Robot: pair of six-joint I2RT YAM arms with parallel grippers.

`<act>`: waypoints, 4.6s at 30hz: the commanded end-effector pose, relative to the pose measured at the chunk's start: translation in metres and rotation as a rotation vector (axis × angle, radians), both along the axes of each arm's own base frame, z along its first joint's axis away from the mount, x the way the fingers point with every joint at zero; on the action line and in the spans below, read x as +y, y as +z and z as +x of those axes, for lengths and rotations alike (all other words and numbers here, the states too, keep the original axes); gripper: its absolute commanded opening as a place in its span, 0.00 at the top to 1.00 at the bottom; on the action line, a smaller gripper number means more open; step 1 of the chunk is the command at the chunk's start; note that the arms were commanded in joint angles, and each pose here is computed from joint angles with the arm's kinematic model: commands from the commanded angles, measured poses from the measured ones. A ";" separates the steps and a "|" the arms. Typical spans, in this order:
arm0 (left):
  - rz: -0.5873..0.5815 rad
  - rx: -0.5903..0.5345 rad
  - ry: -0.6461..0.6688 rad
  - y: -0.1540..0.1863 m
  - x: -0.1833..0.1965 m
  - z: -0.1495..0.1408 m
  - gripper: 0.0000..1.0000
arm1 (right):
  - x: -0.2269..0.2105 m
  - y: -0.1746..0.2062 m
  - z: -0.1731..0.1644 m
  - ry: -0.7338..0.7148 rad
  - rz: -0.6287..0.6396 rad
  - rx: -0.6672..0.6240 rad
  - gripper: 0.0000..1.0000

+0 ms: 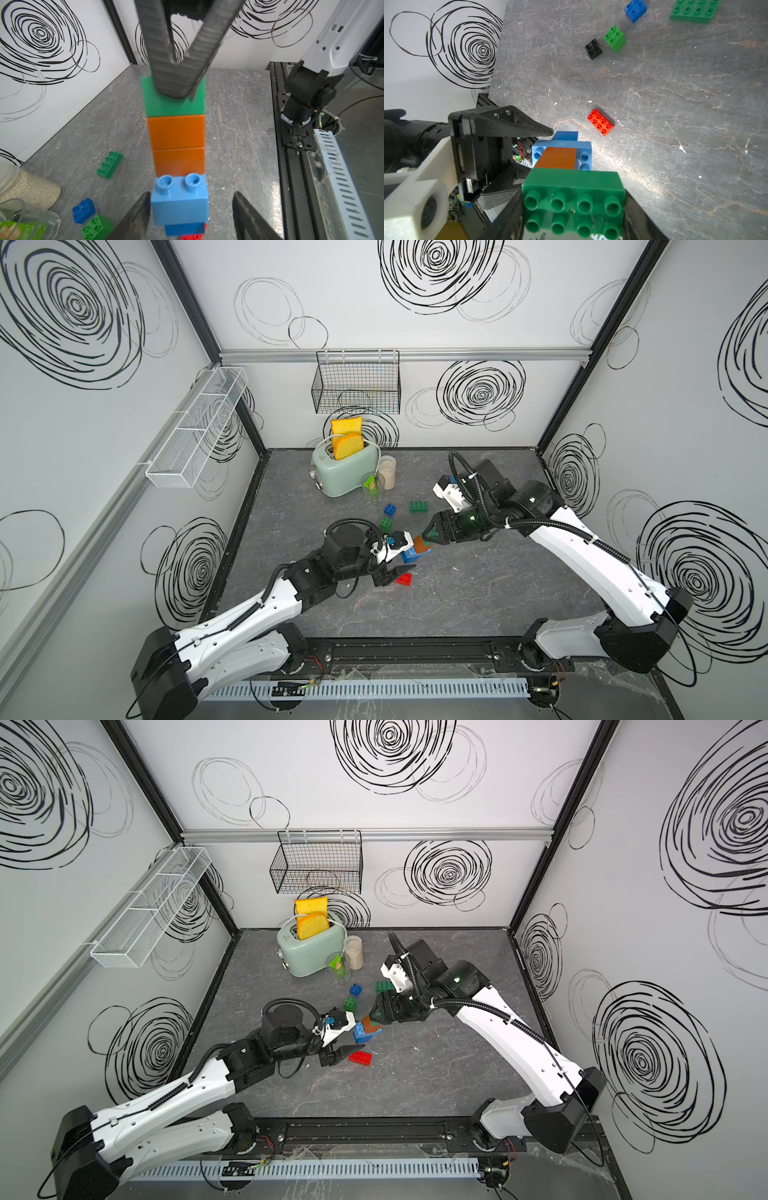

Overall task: Assemble the letter f with lego
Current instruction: Place the lego brick at the center of the board, then pick up the lego brick from the center of the board.

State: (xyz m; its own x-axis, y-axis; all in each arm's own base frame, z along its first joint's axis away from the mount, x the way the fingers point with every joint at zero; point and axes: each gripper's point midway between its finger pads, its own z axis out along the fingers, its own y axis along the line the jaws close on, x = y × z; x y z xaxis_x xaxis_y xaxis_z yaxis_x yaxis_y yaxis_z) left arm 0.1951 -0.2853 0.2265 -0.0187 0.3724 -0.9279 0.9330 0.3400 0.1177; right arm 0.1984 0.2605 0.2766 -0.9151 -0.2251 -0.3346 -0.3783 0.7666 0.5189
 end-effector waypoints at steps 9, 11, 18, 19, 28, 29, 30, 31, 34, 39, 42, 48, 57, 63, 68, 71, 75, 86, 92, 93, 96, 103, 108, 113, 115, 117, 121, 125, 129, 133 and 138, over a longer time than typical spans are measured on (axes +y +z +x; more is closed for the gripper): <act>-0.054 -0.042 0.023 0.019 -0.002 0.010 0.47 | 0.000 0.002 -0.007 0.032 0.025 -0.005 0.51; -0.056 -0.045 0.028 0.019 -0.002 0.011 0.49 | 0.000 0.002 -0.008 0.034 0.026 -0.003 0.51; -0.050 -0.033 0.016 0.017 -0.004 0.010 0.58 | 0.002 0.004 -0.009 0.042 0.038 -0.003 0.51; -0.049 -0.031 0.014 0.016 -0.004 0.009 0.59 | 0.002 0.004 -0.008 0.042 0.036 -0.003 0.51; -0.049 -0.007 0.003 0.012 -0.004 0.006 0.69 | 0.007 0.005 -0.006 0.057 0.051 -0.007 0.42; -0.050 -0.004 0.003 0.012 -0.004 0.006 0.70 | 0.006 0.005 -0.005 0.052 0.048 -0.012 0.36; -0.048 -0.003 0.004 0.012 -0.003 0.006 0.71 | 0.006 0.006 -0.004 0.050 0.049 -0.016 0.30; -0.049 0.000 0.004 0.011 -0.004 0.006 0.72 | 0.005 0.006 -0.002 0.045 0.051 -0.021 0.24; -0.046 0.010 0.005 0.010 -0.004 0.007 0.73 | 0.002 0.008 0.008 0.018 0.062 -0.042 0.11; -0.041 0.054 0.007 0.008 -0.007 0.010 0.72 | -0.030 0.016 0.052 -0.143 0.019 -0.125 0.01; -0.053 0.173 -0.010 0.005 -0.021 0.012 0.71 | -0.088 0.033 0.094 -0.370 -0.012 -0.209 0.01; -0.262 0.558 0.001 0.017 -0.084 0.034 0.70 | -0.146 0.060 0.113 -0.559 -0.084 -0.314 0.01; -0.367 0.972 0.148 -0.030 -0.189 0.071 0.70 | -0.187 0.043 0.109 -0.684 -0.173 -0.311 0.01; -0.446 1.152 0.264 -0.071 -0.226 0.100 0.71 | -0.192 0.019 0.103 -0.691 -0.183 -0.259 0.01; -0.459 1.206 0.330 -0.096 -0.242 0.112 0.70 | -0.194 0.002 0.097 -0.690 -0.186 -0.227 0.01; -0.480 1.245 0.370 -0.113 -0.242 0.116 0.70 | -0.193 -0.008 0.095 -0.683 -0.183 -0.205 0.01; -0.502 1.276 0.379 -0.125 -0.243 0.118 0.68 | -0.191 -0.015 0.094 -0.676 -0.180 -0.191 0.01; -0.484 1.318 0.447 -0.156 -0.239 0.117 0.61 | -0.191 -0.025 0.090 -0.665 -0.187 -0.166 0.01; -0.454 1.333 0.503 -0.171 -0.233 0.115 0.53 | -0.190 -0.030 0.089 -0.663 -0.185 -0.152 0.01; -0.436 1.338 0.527 -0.176 -0.230 0.114 0.52 | -0.189 -0.030 0.089 -0.663 -0.181 -0.153 0.01; -0.421 1.338 0.553 -0.180 -0.225 0.113 0.49 | -0.188 -0.032 0.089 -0.661 -0.174 -0.148 0.01; -0.387 1.155 0.640 -0.144 -0.171 0.130 0.37 | -0.172 -0.049 0.098 -0.590 -0.186 -0.149 0.01; -0.270 0.982 0.661 -0.082 -0.065 0.112 0.23 | -0.121 -0.086 0.128 -0.474 -0.241 -0.174 0.01; -0.197 1.008 0.702 -0.059 0.037 0.074 0.02 | -0.065 -0.142 0.168 -0.392 -0.241 -0.098 0.01; -0.166 0.952 0.732 -0.050 0.066 0.062 0.02 | -0.046 -0.158 0.183 -0.361 -0.280 -0.111 0.01; -0.106 0.898 0.773 -0.048 0.085 0.052 0.02 | -0.032 -0.172 0.199 -0.343 -0.311 -0.129 0.01; -0.064 0.940 0.809 -0.078 0.099 0.035 0.02 | -0.010 -0.192 0.233 -0.340 -0.337 -0.157 0.01; -0.069 1.012 0.856 -0.103 0.119 0.038 0.02 | 0.000 -0.212 0.258 -0.342 -0.364 -0.155 0.01; -0.082 1.030 0.890 -0.104 0.132 0.052 0.02 | 0.005 -0.230 0.271 -0.346 -0.393 -0.128 0.01; -0.119 1.046 0.919 -0.106 0.139 0.066 0.02 | 0.004 -0.238 0.276 -0.359 -0.414 -0.114 0.02; -0.131 1.038 0.959 -0.105 0.147 0.080 0.02 | 0.003 -0.243 0.272 -0.357 -0.422 -0.093 0.06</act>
